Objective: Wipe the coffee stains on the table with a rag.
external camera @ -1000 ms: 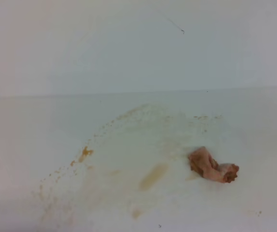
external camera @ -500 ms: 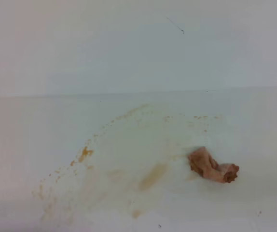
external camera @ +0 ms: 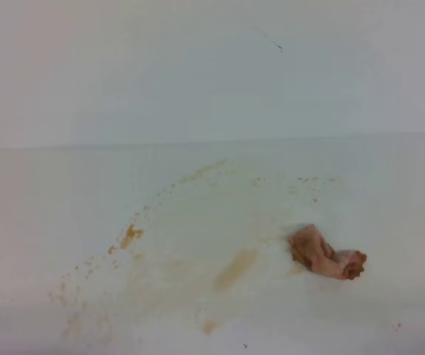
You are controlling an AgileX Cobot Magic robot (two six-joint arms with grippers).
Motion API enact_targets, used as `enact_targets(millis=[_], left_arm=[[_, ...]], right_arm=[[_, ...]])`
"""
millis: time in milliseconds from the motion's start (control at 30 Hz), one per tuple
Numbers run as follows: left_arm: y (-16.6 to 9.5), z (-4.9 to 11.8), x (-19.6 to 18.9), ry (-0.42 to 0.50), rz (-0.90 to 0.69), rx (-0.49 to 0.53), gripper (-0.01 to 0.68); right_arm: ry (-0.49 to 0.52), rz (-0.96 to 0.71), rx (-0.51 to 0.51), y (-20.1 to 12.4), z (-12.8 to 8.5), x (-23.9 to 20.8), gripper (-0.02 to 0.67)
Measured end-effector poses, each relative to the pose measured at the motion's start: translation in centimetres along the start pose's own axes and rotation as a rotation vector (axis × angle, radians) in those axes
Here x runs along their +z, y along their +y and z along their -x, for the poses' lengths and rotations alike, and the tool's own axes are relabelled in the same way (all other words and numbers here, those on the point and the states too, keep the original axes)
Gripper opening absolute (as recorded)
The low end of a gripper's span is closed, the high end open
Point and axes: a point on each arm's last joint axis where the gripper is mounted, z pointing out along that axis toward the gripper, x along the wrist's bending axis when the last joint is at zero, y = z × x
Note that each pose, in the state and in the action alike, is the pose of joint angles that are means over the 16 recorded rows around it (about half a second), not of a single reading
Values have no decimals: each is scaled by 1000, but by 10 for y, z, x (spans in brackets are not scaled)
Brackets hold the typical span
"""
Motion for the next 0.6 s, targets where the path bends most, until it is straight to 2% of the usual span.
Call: enact_targets(millis=[600], left_arm=[[0,0,0,1,-3,0,-3]], right_arm=[[16,-51,7,-7,-2,1,3]])
